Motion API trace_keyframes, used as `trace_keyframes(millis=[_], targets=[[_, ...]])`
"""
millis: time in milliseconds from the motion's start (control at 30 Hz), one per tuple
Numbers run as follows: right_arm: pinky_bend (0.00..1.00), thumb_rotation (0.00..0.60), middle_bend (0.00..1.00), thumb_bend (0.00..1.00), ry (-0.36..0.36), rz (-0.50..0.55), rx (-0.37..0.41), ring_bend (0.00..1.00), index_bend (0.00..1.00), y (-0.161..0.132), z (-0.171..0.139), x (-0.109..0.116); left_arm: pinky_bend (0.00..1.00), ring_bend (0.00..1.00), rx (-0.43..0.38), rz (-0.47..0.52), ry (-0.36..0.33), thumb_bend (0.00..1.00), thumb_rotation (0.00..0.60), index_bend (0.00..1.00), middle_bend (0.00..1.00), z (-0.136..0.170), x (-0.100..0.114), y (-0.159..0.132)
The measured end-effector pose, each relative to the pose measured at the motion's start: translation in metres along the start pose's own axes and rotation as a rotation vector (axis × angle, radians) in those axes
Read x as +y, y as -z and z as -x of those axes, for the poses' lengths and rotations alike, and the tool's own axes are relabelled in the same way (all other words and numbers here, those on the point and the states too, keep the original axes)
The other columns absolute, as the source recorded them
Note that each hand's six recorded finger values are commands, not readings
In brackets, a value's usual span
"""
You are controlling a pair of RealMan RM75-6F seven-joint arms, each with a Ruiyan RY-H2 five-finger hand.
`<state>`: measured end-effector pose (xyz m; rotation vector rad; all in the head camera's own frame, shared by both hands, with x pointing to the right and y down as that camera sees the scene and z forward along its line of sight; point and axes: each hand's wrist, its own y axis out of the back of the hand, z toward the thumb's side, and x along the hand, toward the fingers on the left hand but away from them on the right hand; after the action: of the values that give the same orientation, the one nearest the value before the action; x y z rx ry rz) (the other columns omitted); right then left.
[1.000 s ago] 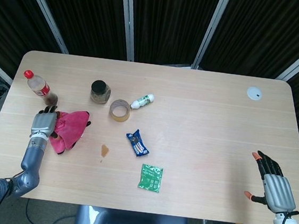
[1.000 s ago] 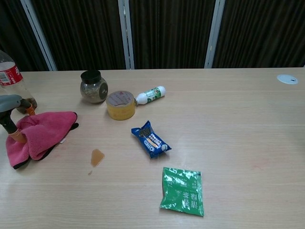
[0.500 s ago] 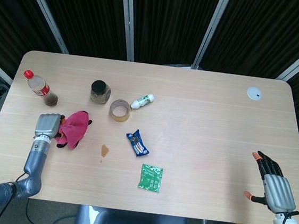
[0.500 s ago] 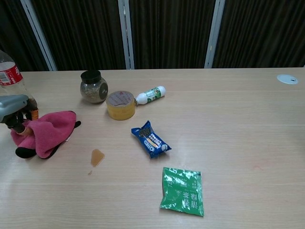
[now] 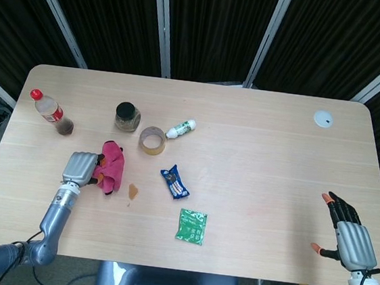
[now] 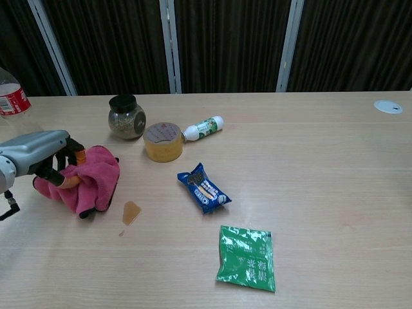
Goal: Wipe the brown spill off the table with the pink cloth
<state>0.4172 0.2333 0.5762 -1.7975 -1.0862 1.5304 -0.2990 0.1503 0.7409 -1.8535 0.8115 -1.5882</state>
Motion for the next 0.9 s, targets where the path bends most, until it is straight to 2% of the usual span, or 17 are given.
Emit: trace_keyframes(millis=[300,500,733,900], targets=[[0.08,0.6,0.0,0.0,0.006,0.0,-0.002,0.0,0.04,0.001,0.0,0.001,0.55,0.49,-0.126,0.042,0.083,0.59,0.6,0.81,0.58,0.024,-0.036,-0.055],[0.08,0.6,0.0,0.0,0.01,0.003,-0.001,0.0,0.04,0.001,0.0,0.002,0.55,0.49,-0.214,0.087,0.099,0.59,0.6,0.81,0.58,0.041,-0.047,-0.096],[0.08,0.6,0.0,0.0,0.017,0.002,0.002,0.0,0.04,0.001,0.0,0.003,0.55,0.49,-0.245,0.105,0.109,0.59,0.6,0.81,0.58,0.051,-0.059,-0.124],[0.08,0.6,0.0,0.0,0.018,0.004,0.001,0.0,0.04,0.001,-0.001,0.003,0.55,0.49,-0.228,0.088,0.089,0.59,0.6,0.82,0.58,0.046,-0.059,-0.127]])
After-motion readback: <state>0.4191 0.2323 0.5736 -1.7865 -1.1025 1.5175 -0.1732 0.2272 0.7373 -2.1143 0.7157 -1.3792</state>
